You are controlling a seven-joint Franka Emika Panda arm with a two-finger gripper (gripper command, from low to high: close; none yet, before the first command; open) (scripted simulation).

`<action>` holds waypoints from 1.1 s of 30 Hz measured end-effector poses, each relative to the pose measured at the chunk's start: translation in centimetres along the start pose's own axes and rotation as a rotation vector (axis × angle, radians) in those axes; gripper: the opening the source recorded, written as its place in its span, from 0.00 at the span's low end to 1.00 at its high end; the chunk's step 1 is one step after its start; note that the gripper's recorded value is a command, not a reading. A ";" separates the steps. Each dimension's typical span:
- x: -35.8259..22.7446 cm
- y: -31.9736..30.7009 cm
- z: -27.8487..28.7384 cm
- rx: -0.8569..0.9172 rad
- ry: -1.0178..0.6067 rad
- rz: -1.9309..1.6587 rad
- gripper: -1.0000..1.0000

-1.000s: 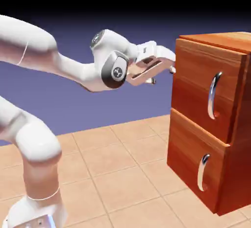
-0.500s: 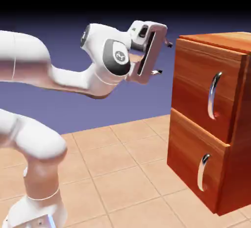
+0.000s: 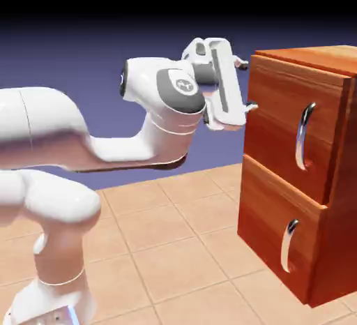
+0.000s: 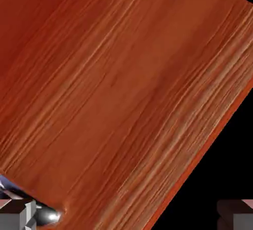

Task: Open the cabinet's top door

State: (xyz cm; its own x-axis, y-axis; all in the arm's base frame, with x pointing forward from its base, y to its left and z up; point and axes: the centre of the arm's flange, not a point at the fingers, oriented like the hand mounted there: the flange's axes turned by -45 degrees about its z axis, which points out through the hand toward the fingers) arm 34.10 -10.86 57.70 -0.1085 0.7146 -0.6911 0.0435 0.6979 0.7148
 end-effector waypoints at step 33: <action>4.7 -11.0 7.1 0.088 -0.159 -0.796 0.00</action>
State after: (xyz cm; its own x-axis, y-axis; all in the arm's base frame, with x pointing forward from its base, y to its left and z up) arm 40.19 -14.84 45.82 0.0021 -0.0034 -1.0000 0.0918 0.9958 -0.0032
